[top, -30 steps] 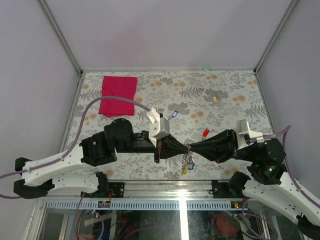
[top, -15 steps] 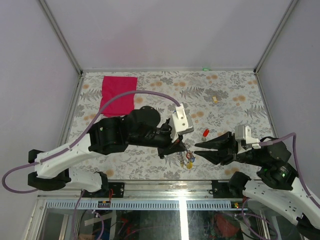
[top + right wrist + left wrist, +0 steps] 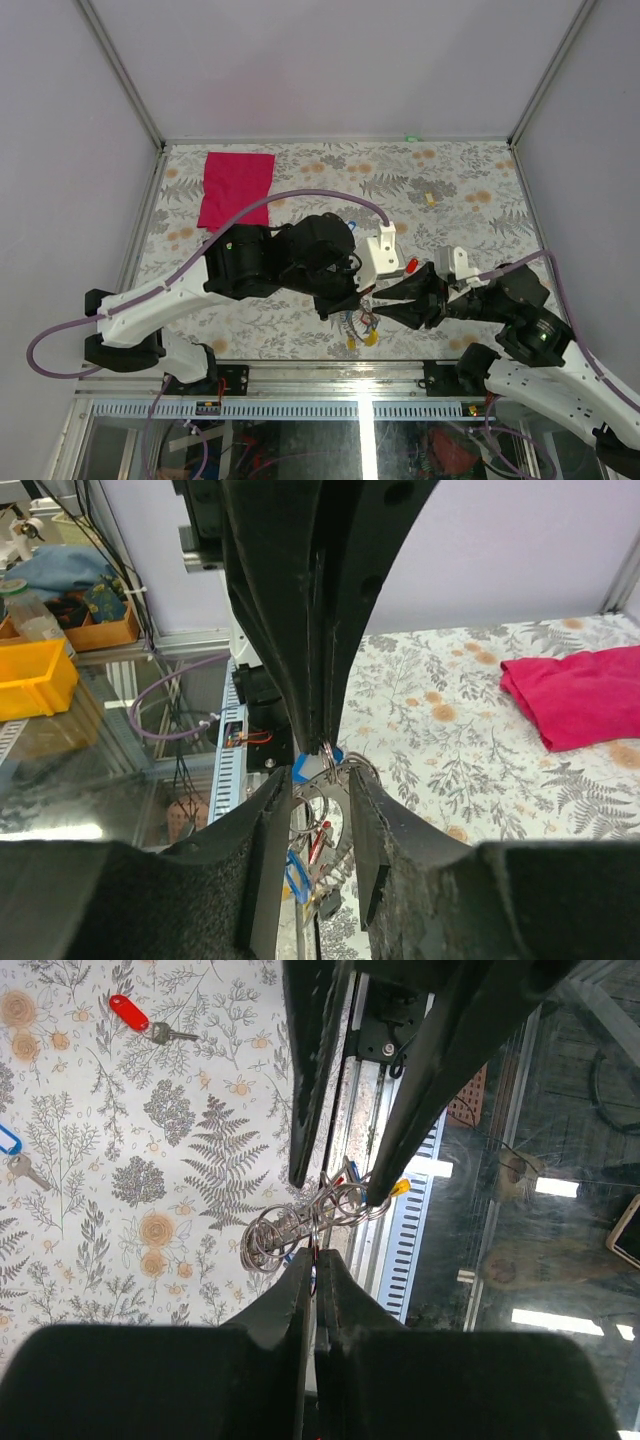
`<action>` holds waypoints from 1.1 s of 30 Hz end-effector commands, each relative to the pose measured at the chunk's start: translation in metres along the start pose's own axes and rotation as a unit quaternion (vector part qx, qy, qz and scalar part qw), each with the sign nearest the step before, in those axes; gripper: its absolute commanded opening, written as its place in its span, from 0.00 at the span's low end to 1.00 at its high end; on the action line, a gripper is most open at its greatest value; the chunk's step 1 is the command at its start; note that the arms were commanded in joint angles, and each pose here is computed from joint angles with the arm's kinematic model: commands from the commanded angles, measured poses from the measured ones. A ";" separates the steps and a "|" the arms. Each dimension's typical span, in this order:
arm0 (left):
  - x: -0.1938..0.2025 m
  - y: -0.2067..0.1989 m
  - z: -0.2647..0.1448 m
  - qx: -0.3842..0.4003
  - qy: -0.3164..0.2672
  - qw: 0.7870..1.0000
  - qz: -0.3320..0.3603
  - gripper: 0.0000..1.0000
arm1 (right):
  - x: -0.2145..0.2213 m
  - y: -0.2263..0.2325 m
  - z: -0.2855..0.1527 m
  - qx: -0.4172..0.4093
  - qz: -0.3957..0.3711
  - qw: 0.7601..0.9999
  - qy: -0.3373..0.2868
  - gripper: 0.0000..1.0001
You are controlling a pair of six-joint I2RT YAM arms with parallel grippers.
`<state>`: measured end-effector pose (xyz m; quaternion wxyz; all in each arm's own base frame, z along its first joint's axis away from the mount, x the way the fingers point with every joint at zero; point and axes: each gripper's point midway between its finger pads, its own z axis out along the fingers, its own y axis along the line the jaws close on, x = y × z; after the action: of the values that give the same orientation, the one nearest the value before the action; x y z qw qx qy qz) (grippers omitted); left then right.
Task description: Put the keys on the keyring
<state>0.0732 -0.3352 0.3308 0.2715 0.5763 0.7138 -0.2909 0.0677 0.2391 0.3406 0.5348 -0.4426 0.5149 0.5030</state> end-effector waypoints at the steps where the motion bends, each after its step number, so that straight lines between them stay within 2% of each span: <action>1: -0.009 -0.006 -0.009 0.009 -0.013 1.000 0.021 0.00 | -0.010 0.007 0.007 -0.035 -0.014 0.999 -0.017 0.36; 13: -0.012 -0.011 -0.007 0.017 -0.015 0.999 0.030 0.00 | -0.006 0.012 0.020 -0.071 0.004 0.997 -0.008 0.34; 21: -0.011 -0.013 -0.009 0.018 -0.017 0.999 0.034 0.00 | 0.004 0.013 0.023 -0.083 0.017 0.996 0.010 0.14; 24: -0.011 -0.012 -0.010 0.016 -0.018 0.999 0.033 0.00 | 0.003 0.013 0.022 -0.081 0.016 0.997 0.011 0.00; 29: -0.013 -0.012 -0.013 0.015 -0.028 0.999 0.034 0.00 | -0.001 0.010 0.019 -0.066 0.008 0.998 0.006 0.00; 33: -0.019 -0.015 -0.019 0.019 -0.059 0.997 0.034 0.08 | -0.015 0.010 0.014 -0.053 -0.004 0.998 -0.018 0.00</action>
<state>0.0643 -0.3354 0.3301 0.2621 0.5948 0.7021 -0.2907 0.0602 0.2600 0.3312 0.4842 -0.4754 0.5007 0.5375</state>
